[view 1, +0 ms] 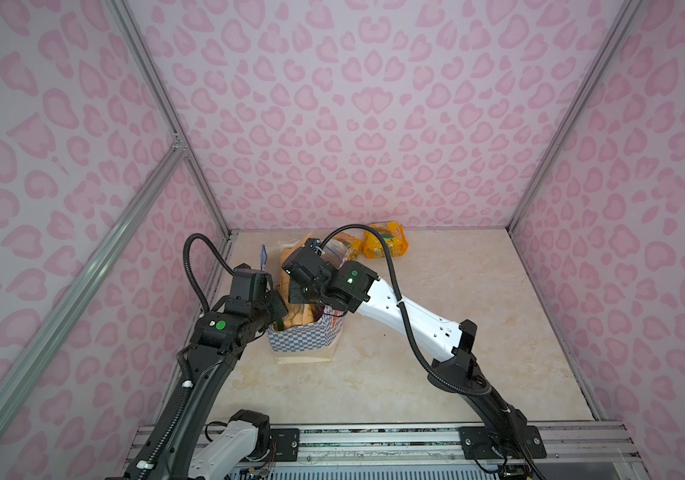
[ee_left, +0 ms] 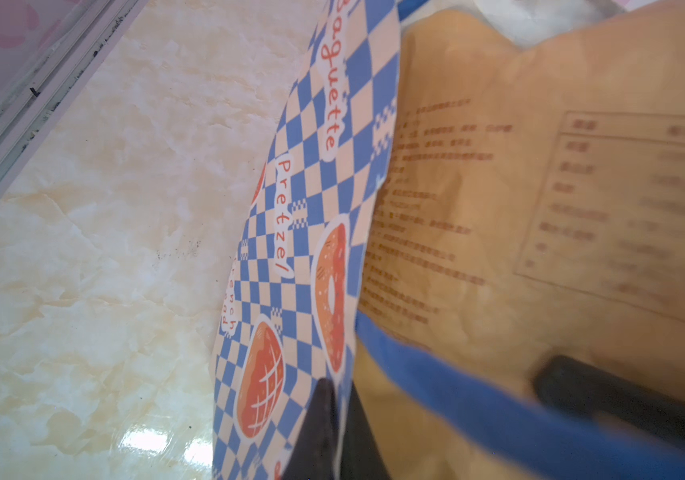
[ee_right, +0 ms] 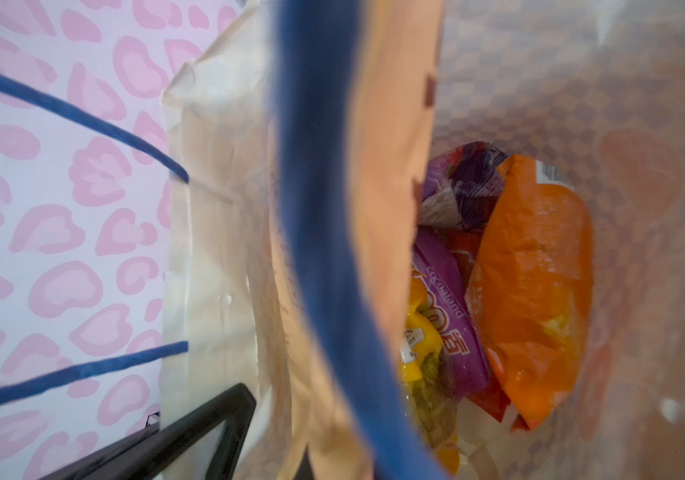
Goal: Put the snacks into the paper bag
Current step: 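Lower the kraft pouch into the paper bag and open the right gripper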
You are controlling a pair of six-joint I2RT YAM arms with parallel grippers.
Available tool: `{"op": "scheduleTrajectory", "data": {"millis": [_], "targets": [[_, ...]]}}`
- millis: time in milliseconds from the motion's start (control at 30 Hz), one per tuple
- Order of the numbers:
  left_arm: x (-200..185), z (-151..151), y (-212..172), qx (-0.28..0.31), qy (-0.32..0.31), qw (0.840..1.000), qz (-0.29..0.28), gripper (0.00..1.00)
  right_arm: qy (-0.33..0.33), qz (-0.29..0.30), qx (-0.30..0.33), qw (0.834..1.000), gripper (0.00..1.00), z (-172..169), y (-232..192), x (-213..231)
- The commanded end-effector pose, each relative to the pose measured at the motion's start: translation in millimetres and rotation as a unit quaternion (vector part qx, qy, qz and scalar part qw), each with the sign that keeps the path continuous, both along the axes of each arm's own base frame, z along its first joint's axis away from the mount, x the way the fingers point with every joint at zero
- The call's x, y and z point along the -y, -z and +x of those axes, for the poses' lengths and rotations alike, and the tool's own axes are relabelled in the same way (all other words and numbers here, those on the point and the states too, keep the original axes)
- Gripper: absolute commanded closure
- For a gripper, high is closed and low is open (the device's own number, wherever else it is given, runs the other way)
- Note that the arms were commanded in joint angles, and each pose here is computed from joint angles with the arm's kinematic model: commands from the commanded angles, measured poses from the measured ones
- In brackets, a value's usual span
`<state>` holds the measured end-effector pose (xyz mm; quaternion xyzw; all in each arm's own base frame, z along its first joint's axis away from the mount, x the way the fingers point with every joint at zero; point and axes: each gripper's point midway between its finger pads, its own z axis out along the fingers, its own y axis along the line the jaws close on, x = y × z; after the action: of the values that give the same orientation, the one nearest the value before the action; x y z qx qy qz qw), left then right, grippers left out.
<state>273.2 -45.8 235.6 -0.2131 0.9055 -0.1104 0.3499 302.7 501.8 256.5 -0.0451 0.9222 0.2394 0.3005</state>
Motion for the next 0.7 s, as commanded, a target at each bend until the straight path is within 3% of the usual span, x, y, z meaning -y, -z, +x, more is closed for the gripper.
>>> {"op": "scheduleTrajectory", "data": {"millis": [0, 467, 600, 667], "targets": [[4.5, 3.6, -7.0, 0.017, 0.013, 1.0, -0.006, 0.91, -0.001, -0.025, -0.024, 0.999, 1.0, 3.3, 28.6, 1.0], [4.8, -0.2, -5.7, 0.016, 0.019, 1.0, -0.003, 0.91, 0.001, -0.081, -0.085, 0.993, 0.95, 21.9, 113.2, 3.7], [3.7, -0.6, -6.1, 0.015, 0.018, 1.0, 0.001, 0.91, -0.015, -0.065, -0.071, 0.995, 0.88, 24.8, 95.1, 1.3], [3.0, -0.7, -4.8, 0.013, 0.017, 1.0, 0.003, 0.91, -0.029, -0.054, -0.044, 0.997, 0.77, 25.5, 71.5, -0.3]]}}
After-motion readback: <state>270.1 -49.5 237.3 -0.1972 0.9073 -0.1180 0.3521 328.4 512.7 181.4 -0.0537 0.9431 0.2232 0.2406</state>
